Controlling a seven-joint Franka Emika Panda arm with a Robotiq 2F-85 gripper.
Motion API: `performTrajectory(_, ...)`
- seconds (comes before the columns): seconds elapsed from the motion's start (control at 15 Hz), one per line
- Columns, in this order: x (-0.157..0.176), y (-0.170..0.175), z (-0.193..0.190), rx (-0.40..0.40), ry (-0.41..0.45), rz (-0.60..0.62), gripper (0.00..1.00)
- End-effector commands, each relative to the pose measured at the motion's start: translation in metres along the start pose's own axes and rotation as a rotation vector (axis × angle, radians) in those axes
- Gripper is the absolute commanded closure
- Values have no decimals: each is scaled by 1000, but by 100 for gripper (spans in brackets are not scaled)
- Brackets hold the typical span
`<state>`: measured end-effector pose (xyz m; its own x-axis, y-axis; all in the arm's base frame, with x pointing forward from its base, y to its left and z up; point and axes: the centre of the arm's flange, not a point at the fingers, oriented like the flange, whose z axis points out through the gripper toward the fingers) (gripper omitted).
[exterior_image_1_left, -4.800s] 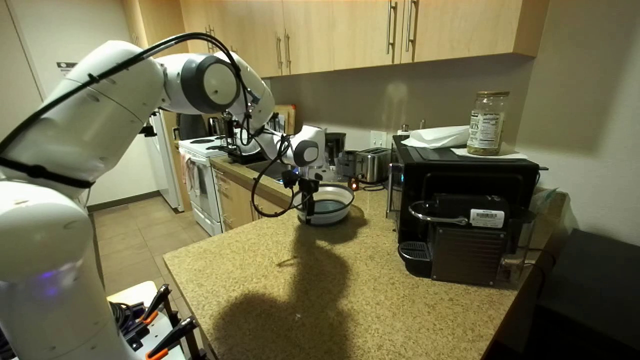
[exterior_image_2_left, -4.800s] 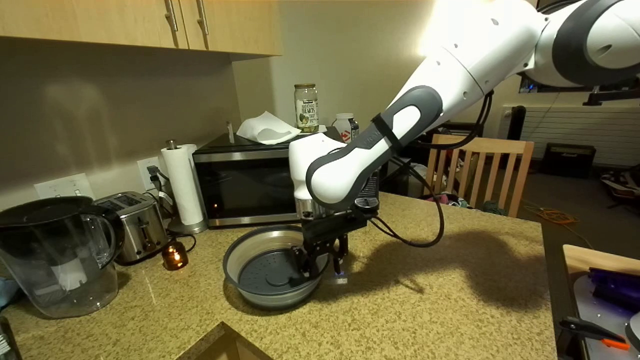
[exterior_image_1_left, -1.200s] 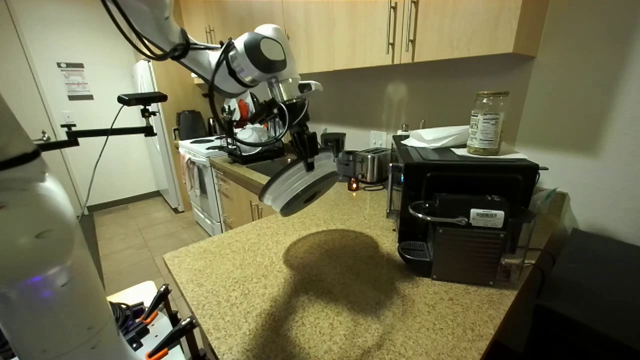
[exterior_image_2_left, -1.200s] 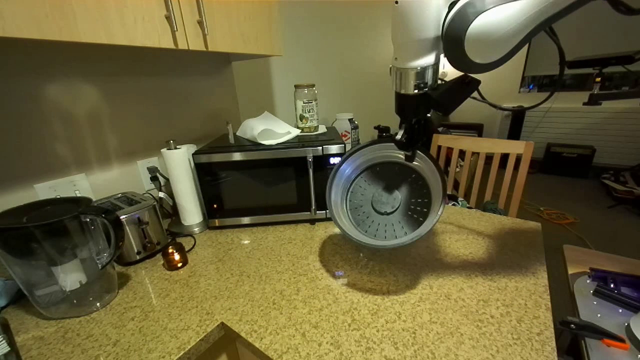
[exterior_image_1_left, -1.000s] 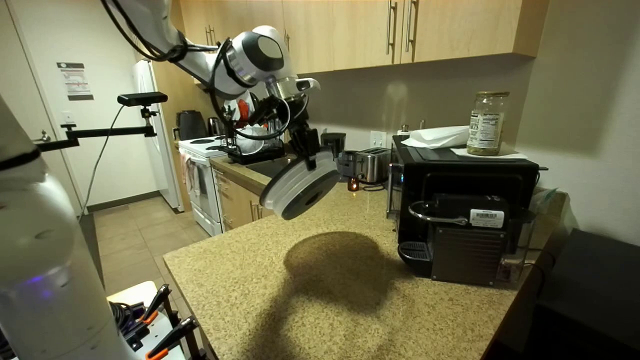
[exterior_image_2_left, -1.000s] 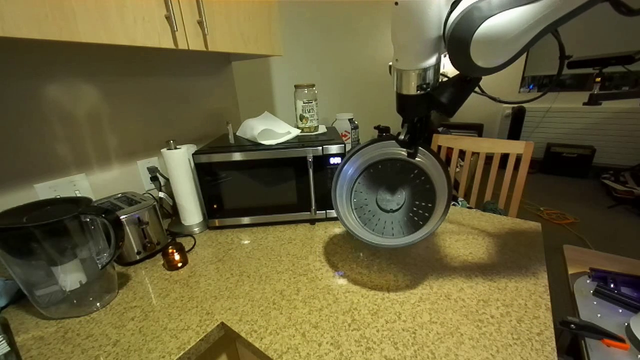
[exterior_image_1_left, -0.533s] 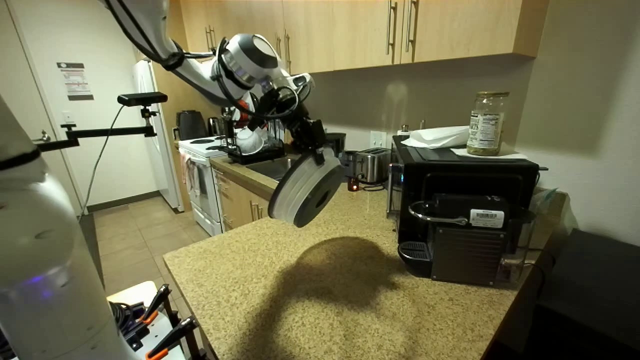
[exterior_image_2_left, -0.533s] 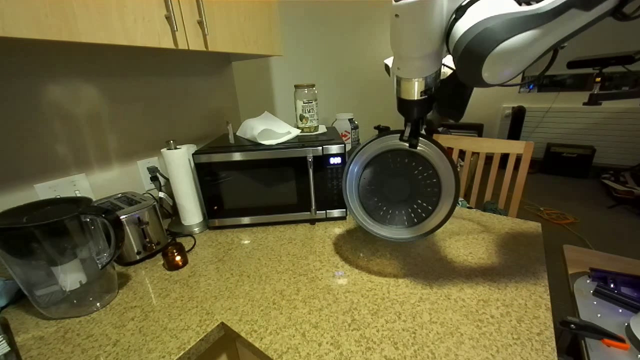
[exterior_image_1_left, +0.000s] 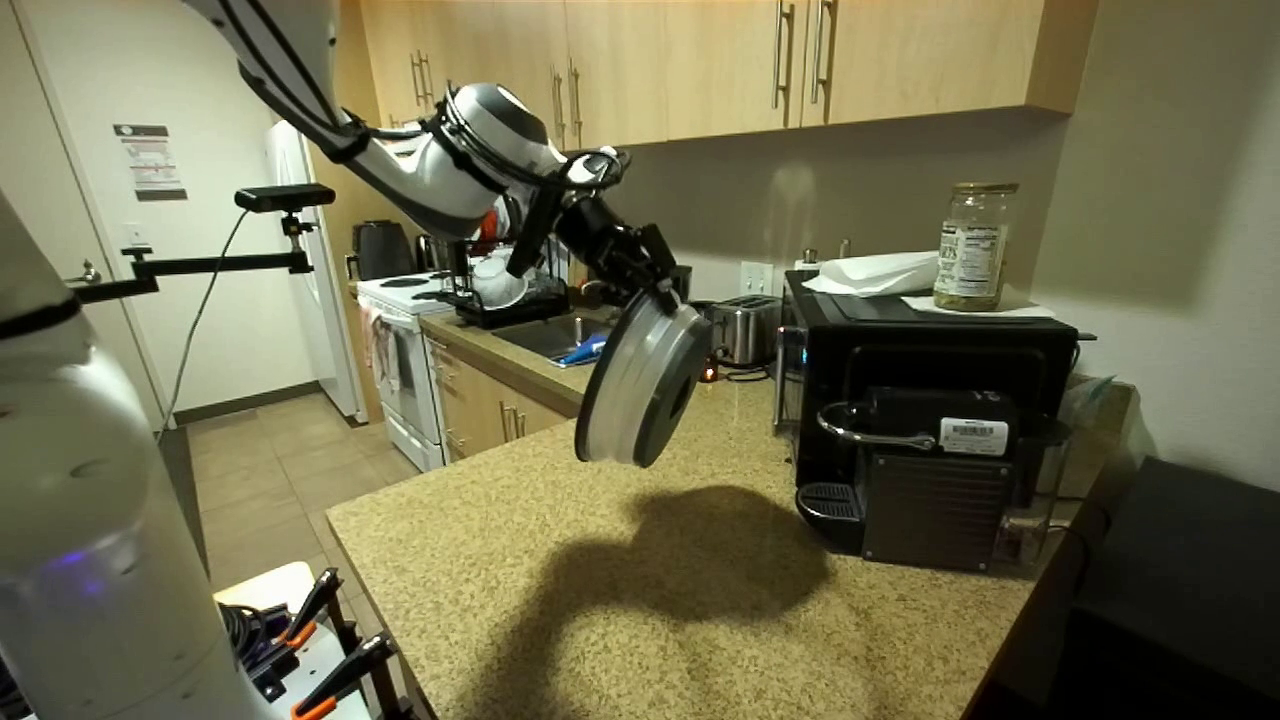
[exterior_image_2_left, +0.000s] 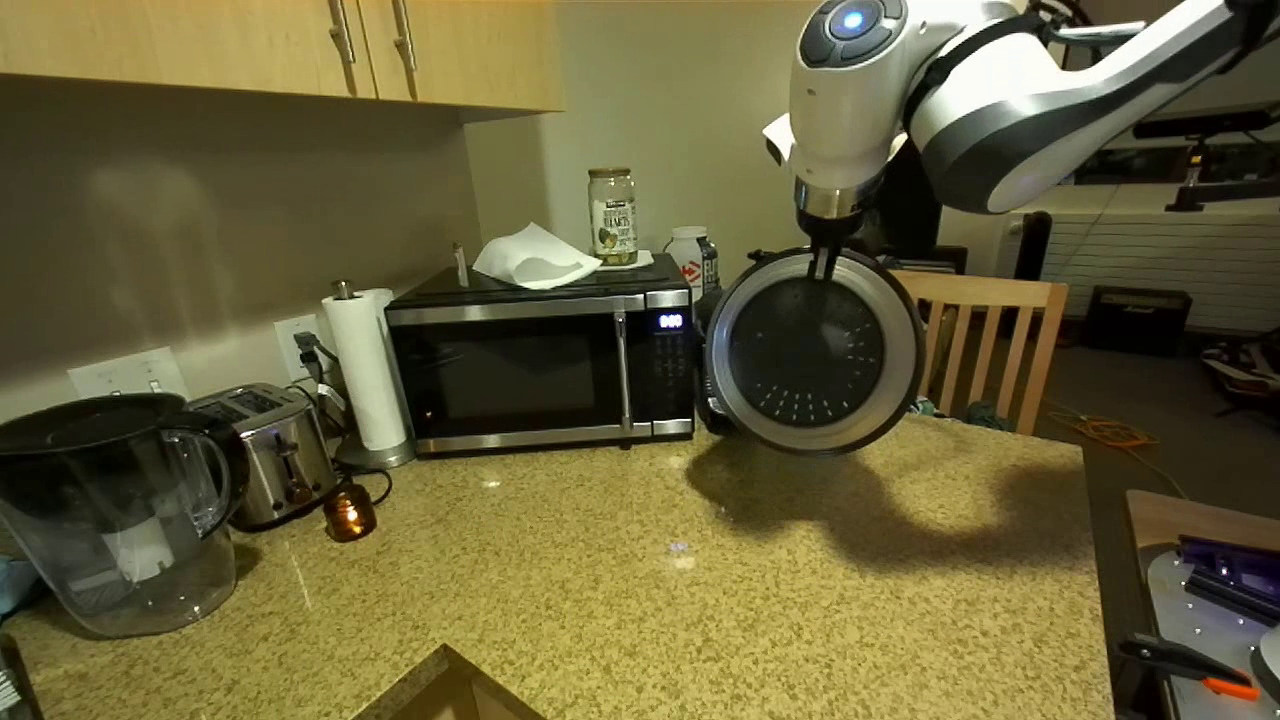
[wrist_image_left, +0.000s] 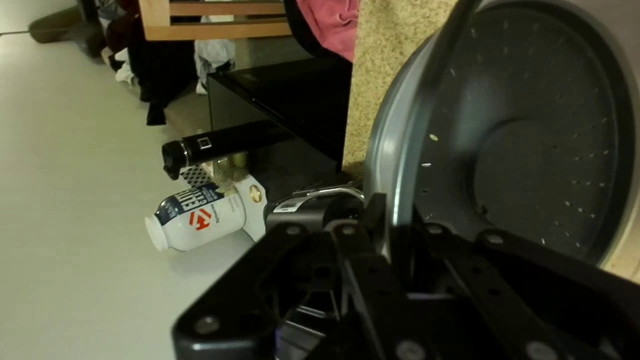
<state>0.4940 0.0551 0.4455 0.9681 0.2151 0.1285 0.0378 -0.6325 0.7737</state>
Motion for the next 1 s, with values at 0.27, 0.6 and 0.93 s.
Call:
performTrajectory(0.27, -13, -15, -6, -224, 144, -65, 96)
performTrajectory(0.6, -18, -48, -9, -239, 175, -47, 96)
performTrajectory(0.93, -21, -80, -1, -196, 164, 3, 96)
